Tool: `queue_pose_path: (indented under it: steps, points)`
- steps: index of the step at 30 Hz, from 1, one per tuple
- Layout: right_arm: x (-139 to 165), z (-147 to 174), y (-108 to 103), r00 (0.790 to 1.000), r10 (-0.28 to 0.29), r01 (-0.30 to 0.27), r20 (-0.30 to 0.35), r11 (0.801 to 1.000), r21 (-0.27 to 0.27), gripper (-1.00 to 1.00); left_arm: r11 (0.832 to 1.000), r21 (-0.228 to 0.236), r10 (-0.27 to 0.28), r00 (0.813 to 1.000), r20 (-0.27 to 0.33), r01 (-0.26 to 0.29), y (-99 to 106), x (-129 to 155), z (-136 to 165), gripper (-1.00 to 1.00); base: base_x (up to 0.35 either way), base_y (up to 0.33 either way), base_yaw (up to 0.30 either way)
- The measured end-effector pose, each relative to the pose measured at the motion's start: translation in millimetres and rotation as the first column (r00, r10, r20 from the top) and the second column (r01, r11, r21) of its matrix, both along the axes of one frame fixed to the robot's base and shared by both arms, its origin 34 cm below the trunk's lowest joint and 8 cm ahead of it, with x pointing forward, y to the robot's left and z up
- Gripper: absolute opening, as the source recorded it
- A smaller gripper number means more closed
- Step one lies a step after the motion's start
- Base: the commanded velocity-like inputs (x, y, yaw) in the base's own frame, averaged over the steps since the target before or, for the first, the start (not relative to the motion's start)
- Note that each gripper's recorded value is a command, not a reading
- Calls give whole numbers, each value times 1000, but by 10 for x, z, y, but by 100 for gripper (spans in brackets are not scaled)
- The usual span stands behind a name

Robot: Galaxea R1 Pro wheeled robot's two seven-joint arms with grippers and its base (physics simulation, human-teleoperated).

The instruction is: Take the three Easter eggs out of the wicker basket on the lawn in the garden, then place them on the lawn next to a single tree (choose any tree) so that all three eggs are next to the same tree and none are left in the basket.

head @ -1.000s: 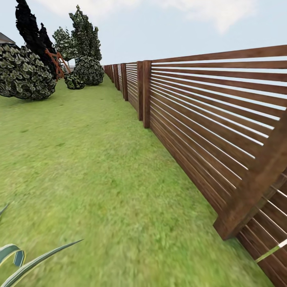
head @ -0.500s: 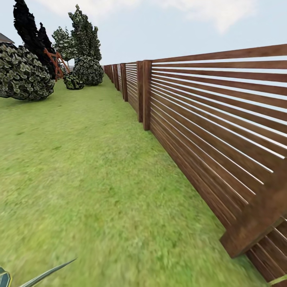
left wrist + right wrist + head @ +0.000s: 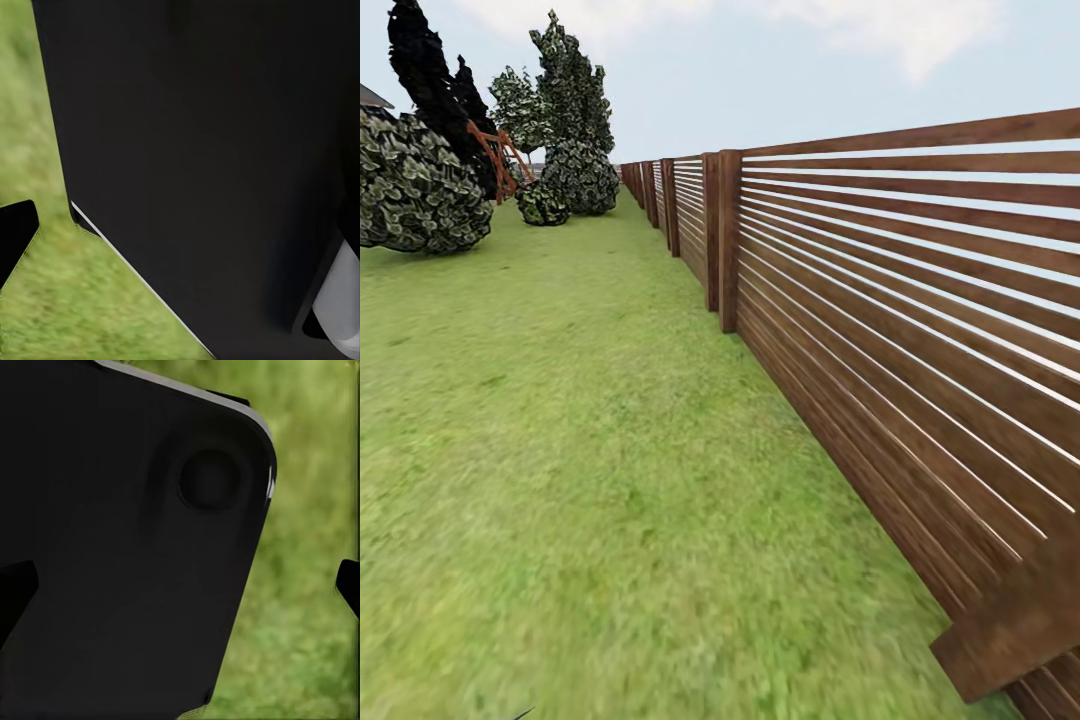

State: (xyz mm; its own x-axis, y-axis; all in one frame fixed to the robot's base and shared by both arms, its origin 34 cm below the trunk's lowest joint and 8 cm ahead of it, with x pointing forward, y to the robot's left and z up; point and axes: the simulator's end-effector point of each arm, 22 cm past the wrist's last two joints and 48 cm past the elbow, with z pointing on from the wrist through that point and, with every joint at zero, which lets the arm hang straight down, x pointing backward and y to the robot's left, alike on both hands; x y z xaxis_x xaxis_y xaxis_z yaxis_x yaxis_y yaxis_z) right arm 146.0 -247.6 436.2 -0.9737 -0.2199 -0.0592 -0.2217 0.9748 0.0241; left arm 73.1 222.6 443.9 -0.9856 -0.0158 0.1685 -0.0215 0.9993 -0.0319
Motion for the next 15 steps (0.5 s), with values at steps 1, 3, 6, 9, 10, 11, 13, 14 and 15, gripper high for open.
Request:
queue_pose_path:
  steps: [1,3,6,9,10,11,13,14,15]
  points:
    - [0,0,1,1000,0,0,0,1000,0,100,1000,0,0,1000,0,0,0,0,0,100,341,0,0]
    - [0,0,-3,1000,0,0,0,1000,0,100,1000,0,0,1000,0,0,0,0,0,100,341,0,0]
    - [0,0,-6,1000,-1,1,0,1000,-1,100,1000,0,0,1000,0,0,0,0,0,100,341,0,0]
    - [0,0,-8,1000,0,0,0,1000,-1,100,1000,0,0,1000,0,0,0,0,0,100,341,0,0]
    - [0,0,-2,1000,0,0,0,1000,0,100,1000,0,0,1000,0,0,0,0,0,100,341,0,0]
    - [0,0,-4,1000,0,0,0,1000,-1,100,1000,0,0,1000,0,0,0,0,0,100,341,0,0]
    - [0,0,-2,1000,0,0,0,1000,0,100,1000,0,0,1000,0,0,0,0,0,100,341,0,0]
    - [0,0,-2,1000,0,0,0,1000,0,100,1000,0,0,1000,0,0,0,0,0,100,341,0,0]
    - [0,0,-4,1000,0,0,0,1000,-1,100,1000,0,0,1000,0,0,0,0,0,100,341,0,0]
